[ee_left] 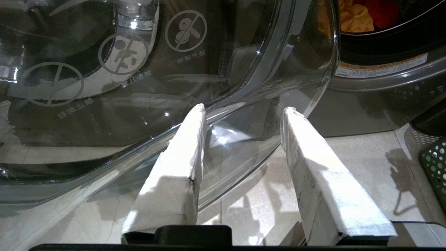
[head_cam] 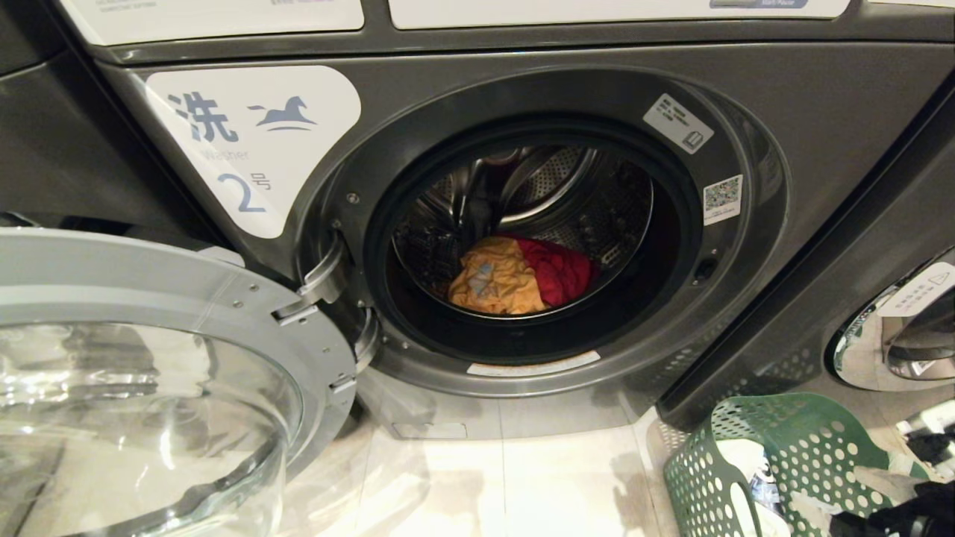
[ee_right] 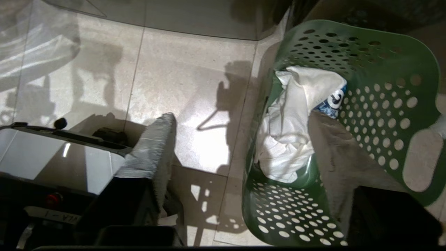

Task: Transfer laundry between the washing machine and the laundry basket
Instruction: Pick a cloth and place it into the basket

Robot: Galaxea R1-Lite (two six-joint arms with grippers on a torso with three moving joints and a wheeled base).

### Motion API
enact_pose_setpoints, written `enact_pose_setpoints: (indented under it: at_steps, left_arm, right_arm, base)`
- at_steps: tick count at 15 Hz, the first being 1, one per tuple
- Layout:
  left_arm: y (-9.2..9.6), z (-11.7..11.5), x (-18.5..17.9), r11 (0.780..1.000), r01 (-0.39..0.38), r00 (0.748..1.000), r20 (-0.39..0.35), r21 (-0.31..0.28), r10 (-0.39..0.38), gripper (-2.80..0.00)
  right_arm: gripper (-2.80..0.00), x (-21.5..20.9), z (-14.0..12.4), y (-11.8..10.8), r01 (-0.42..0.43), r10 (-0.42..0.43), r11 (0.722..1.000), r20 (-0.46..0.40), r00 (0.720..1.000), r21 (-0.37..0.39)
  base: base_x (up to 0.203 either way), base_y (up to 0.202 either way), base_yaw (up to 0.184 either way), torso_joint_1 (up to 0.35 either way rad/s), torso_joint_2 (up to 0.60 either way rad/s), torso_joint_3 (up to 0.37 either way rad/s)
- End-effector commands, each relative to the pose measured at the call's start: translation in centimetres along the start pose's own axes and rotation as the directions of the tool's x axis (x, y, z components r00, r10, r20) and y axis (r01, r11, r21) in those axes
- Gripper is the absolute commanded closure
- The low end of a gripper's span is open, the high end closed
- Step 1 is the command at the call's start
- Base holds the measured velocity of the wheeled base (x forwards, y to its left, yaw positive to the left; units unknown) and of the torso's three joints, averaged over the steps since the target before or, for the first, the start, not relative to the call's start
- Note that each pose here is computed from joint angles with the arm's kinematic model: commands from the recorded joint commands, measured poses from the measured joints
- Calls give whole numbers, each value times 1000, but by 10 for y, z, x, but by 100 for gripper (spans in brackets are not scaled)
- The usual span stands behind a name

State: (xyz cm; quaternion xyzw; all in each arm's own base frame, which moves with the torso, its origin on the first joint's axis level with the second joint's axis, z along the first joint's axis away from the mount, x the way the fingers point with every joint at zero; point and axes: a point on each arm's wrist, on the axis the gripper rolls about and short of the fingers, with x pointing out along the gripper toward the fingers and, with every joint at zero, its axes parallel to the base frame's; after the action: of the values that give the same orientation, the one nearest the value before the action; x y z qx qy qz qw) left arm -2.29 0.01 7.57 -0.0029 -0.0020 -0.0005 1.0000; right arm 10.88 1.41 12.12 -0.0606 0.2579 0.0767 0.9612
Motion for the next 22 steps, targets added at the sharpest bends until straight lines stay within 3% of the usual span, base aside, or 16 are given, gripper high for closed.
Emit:
enact_pose_setpoints:
  at_steps: [1,4,8,12,14,15,22]
  left_arm:
    - [0,0,0,1000,0,1000,-3,0,0,0]
    - [0,0,0,1000,0,1000,-3,0,0,0]
    - [0,0,0,1000,0,1000,-3,0,0,0]
    - [0,0,0,1000,0,1000,-3,0,0,0]
    - [0,0,0,1000,0,1000,-3,0,0,0]
    - [0,0,0,1000,0,1000,-3,0,0,0]
    - [0,0,0,1000,0,1000,-3,0,0,0]
  right_arm:
    - [0,-18,-16,-1,31,-31,1000,58,998,-1]
    - [0,-35,-44,1,72,-66,996,110,992,-54]
    - [0,-59,-72,5,124,-112,991,202,973,-47]
    - [0,-80,-93,11,137,-106,989,410,906,-47]
    - [0,-87,-102,13,161,-117,986,520,846,-41]
    - [0,-89,-104,13,165,-119,986,547,829,-35]
    - [0,-89,-104,14,159,-121,987,544,830,-23]
  base:
    - [0,0,0,0,0,0]
    - [0,0,0,0,0,0]
    - [0,0,0,0,0,0]
    - [0,0,0,0,0,0]
    - [0,0,0,0,0,0]
    - [0,0,0,0,0,0]
    - [-1,0,14,1,0,1]
